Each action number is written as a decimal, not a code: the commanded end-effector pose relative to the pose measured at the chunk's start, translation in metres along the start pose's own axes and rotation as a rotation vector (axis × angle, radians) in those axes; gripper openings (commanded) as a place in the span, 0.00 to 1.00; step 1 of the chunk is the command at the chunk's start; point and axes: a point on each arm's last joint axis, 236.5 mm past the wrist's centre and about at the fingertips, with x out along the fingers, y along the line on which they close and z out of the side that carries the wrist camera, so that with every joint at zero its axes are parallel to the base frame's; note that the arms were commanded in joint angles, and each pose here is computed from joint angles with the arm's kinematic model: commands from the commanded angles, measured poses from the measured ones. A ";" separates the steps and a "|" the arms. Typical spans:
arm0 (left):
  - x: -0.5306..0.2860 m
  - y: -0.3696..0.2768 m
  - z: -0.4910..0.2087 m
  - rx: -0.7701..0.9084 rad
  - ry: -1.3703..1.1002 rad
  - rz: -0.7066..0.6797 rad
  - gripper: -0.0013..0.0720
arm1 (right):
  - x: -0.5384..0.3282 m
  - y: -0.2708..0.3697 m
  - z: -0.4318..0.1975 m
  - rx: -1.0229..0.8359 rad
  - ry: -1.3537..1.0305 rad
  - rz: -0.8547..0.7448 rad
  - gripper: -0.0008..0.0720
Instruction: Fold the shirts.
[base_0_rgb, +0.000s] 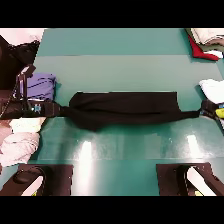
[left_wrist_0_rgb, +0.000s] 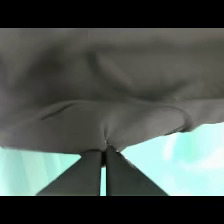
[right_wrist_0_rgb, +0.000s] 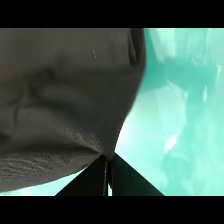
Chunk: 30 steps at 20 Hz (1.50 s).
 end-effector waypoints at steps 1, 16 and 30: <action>0.017 0.014 0.037 -0.008 -0.113 0.035 0.05 | -0.002 0.008 0.047 -0.008 -0.050 0.024 0.03; 0.095 0.084 0.083 -0.070 -0.196 0.188 0.06 | 0.105 0.054 0.133 -0.137 0.066 0.042 0.03; 0.087 0.099 0.095 -0.117 -0.247 0.206 0.91 | 0.106 0.035 0.159 -0.069 -0.019 0.060 0.94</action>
